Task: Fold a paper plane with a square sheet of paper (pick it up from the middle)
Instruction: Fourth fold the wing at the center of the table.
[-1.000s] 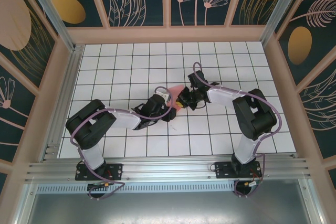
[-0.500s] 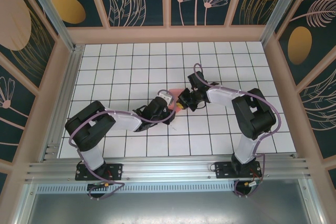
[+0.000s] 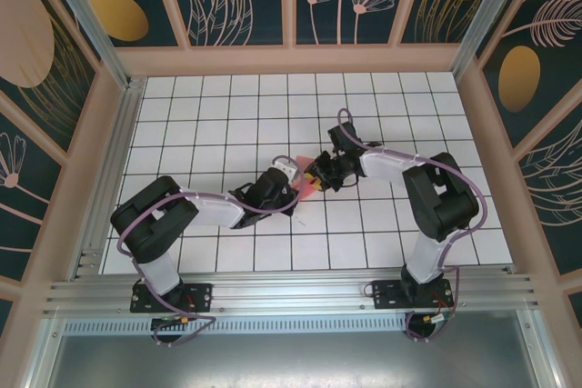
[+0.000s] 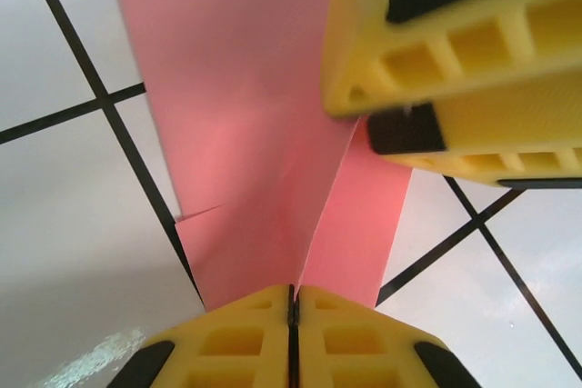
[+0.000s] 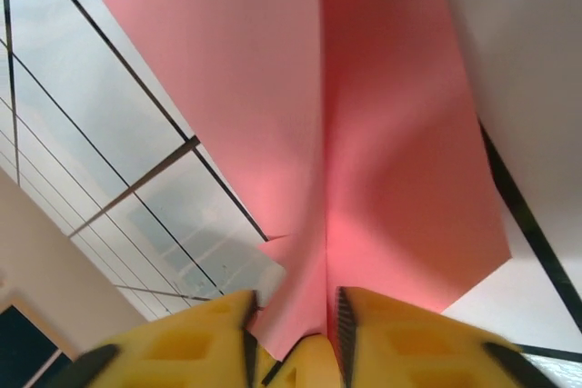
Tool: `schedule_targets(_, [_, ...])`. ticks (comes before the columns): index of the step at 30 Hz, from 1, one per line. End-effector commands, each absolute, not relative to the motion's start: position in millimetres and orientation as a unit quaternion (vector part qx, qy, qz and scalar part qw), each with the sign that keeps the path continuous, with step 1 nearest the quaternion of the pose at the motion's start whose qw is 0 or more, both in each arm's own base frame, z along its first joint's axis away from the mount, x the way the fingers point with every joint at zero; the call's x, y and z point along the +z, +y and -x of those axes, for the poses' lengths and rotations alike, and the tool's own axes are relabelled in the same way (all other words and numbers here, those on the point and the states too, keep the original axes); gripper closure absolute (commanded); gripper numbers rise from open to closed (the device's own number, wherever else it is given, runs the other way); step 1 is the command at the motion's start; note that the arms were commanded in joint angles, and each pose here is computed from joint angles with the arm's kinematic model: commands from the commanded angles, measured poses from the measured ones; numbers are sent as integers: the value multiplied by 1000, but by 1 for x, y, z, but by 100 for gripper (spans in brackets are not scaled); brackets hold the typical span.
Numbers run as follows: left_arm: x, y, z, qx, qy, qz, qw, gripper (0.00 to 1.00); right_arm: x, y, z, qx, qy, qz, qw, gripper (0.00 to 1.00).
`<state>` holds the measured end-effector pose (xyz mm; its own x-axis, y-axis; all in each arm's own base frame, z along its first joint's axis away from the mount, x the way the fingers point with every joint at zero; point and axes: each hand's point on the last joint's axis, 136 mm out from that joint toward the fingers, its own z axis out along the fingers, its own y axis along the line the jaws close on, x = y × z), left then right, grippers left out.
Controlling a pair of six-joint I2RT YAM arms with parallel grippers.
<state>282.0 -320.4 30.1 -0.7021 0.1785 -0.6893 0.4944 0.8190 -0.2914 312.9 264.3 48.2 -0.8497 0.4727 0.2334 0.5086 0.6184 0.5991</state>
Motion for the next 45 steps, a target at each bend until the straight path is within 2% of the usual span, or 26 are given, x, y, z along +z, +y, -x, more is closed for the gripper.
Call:
schedule_targets(1, [29, -318, -278, -246, 890, -181, 339, 92, 75, 265, -326, -379, -895, 235, -7, 59])
schedule_targets(3, [28, -317, -275, -256, 888, -174, 340, 92, 83, 265, -329, -399, -893, 209, -20, 52])
schedule_targets(6, [30, -318, -274, -272, 883, -164, 345, 92, 84, 265, -329, -404, -897, 179, -25, 51])
schedule_targets(14, [30, -316, -272, -281, 880, -158, 349, 92, 66, 258, -324, -380, -904, 195, 11, 61])
schedule_targets(18, [30, -316, -271, -281, 881, -156, 347, 92, 63, 261, -320, -381, -903, 197, 28, 63])
schedule_targets(24, [29, -315, -269, -296, 879, -140, 347, 93, 65, 262, -320, -384, -904, 188, 25, 54])
schedule_targets(31, [26, -314, -263, -326, 879, -105, 333, 95, 82, 264, -331, -406, -903, 132, -40, 48])
schedule_targets(39, [33, -306, -267, -376, 866, -57, 325, 96, 77, 257, -331, -397, -909, 72, -100, 57])
schedule_targets(45, [36, -298, -270, -412, 855, -24, 314, 97, 60, 261, -325, -391, -914, 51, -91, 64])
